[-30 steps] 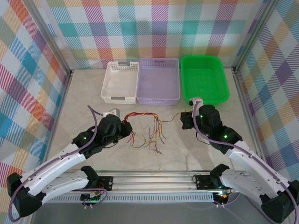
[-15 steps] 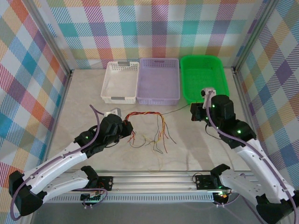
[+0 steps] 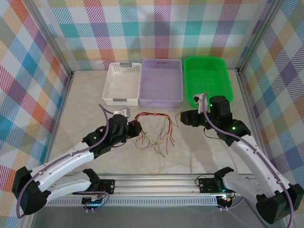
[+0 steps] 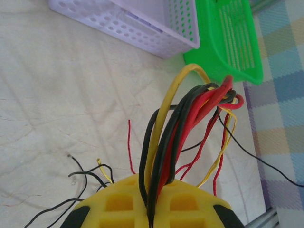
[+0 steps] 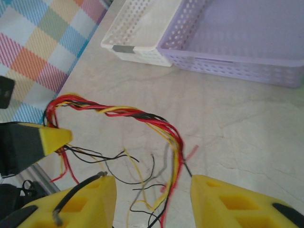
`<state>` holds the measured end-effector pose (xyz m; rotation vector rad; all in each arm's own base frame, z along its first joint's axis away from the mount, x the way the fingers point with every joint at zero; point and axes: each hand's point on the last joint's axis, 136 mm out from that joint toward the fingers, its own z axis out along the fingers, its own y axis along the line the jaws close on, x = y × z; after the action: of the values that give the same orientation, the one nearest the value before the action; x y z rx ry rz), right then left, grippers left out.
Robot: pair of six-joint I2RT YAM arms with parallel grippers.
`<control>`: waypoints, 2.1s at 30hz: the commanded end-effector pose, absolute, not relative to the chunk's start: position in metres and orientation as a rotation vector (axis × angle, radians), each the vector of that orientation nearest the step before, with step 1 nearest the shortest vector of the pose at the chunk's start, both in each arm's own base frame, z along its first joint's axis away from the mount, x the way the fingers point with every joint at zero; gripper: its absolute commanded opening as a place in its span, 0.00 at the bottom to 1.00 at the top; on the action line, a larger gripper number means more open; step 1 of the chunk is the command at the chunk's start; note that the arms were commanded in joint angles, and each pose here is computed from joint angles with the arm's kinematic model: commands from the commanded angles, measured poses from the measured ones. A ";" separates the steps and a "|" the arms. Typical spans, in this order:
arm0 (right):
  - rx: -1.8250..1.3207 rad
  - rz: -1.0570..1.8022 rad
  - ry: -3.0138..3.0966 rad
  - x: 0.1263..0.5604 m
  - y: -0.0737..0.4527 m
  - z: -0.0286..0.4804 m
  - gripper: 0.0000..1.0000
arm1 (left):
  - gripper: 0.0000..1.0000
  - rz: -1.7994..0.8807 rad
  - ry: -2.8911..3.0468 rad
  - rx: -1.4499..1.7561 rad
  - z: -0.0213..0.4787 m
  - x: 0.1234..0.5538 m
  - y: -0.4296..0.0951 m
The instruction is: Untangle the cables
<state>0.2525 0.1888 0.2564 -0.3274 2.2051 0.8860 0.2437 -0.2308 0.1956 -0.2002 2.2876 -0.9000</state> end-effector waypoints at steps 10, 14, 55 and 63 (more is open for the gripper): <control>-0.409 0.711 2.001 0.274 0.180 0.302 0.57 | 0.00 -0.736 2.211 0.259 0.256 0.268 -0.261; -0.354 0.672 1.877 0.267 0.165 0.325 0.67 | 0.00 -0.594 2.196 0.305 0.265 0.279 -0.252; -0.600 0.924 1.877 0.258 0.213 0.335 0.81 | 0.00 -0.716 2.251 0.567 0.276 0.279 -0.276; -0.726 0.983 1.900 0.270 0.238 0.304 0.80 | 0.00 -0.793 2.268 0.662 0.275 0.272 -0.291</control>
<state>0.2741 0.2225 0.3008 -0.6092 1.9792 0.9331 0.2771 -0.2792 0.2609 0.5873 2.3035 -0.7259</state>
